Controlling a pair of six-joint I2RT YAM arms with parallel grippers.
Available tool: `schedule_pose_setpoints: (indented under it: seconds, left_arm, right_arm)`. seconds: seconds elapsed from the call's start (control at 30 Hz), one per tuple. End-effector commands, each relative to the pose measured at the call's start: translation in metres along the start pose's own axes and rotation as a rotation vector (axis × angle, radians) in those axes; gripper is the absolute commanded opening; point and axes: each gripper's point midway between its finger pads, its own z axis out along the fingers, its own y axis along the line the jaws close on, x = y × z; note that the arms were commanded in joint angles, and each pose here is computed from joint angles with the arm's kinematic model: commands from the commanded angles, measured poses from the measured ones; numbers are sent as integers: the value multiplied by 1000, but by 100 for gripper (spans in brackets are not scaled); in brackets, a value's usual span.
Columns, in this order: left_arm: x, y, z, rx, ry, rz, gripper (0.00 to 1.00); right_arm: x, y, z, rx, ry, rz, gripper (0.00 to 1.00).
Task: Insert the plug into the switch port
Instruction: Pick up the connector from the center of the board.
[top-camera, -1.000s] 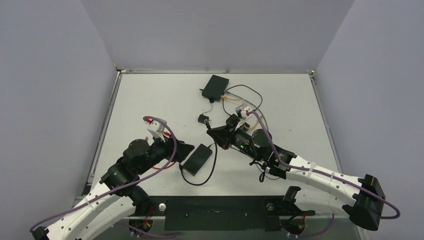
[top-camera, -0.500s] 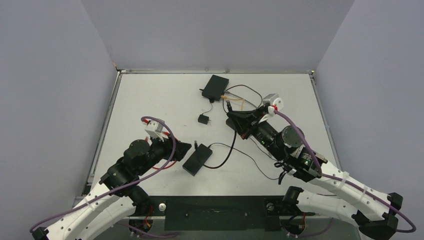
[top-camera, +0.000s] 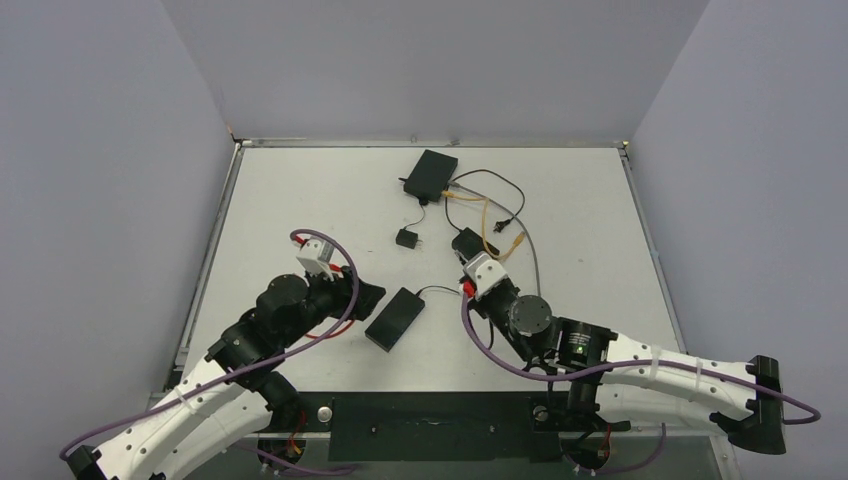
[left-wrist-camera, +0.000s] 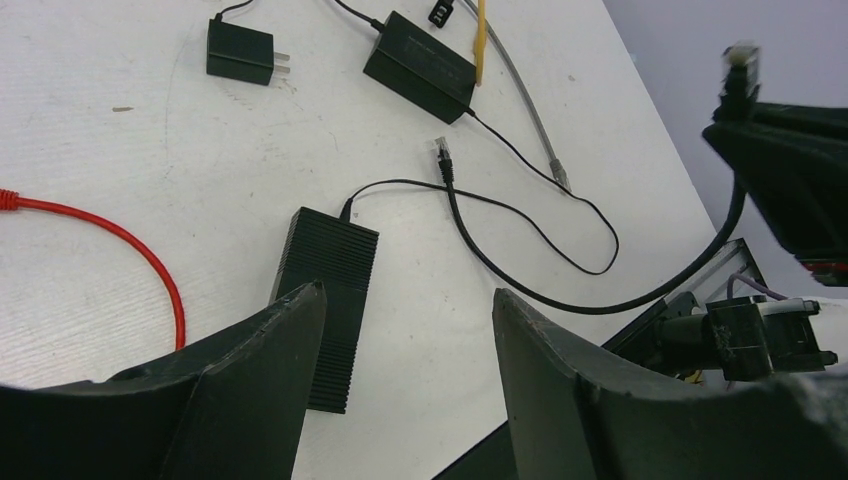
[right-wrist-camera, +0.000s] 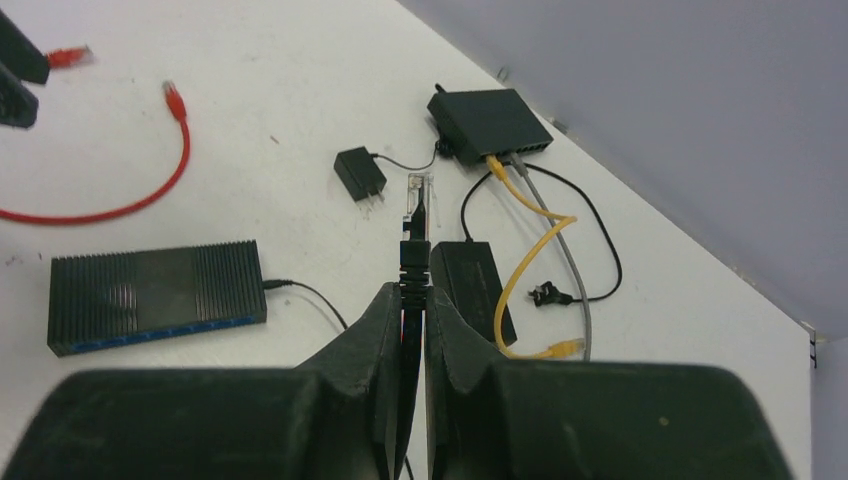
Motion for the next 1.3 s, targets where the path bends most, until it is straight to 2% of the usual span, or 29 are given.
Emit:
schedule_pose_setpoints:
  seconds: [0.0,0.37,0.6,0.77,0.9,1.27]
  left_arm:
    - [-28,-18,-4,49,-70,1,60]
    - [-20,-31,3,94,-14,-62,63]
    - [-1,-57,3,266,74,-36,63]
    - [13,-77,0,385,160,-46,63]
    - [22,-81,3,398,227,-93,64]
    - [37,-94,2,464,333,-239,64]
  right_arm:
    - [9,16,1,-68,-19,-30,0]
    - [39,87,-9,-426,-78,-85,0]
    - [44,111,-16,-555,-139,-177,0]
    - [45,116,-16,-574,-144,-226,0]
    - [42,119,-17,-578,-167,-273,0]
    - [42,109,-17,-431,-198,-414,0]
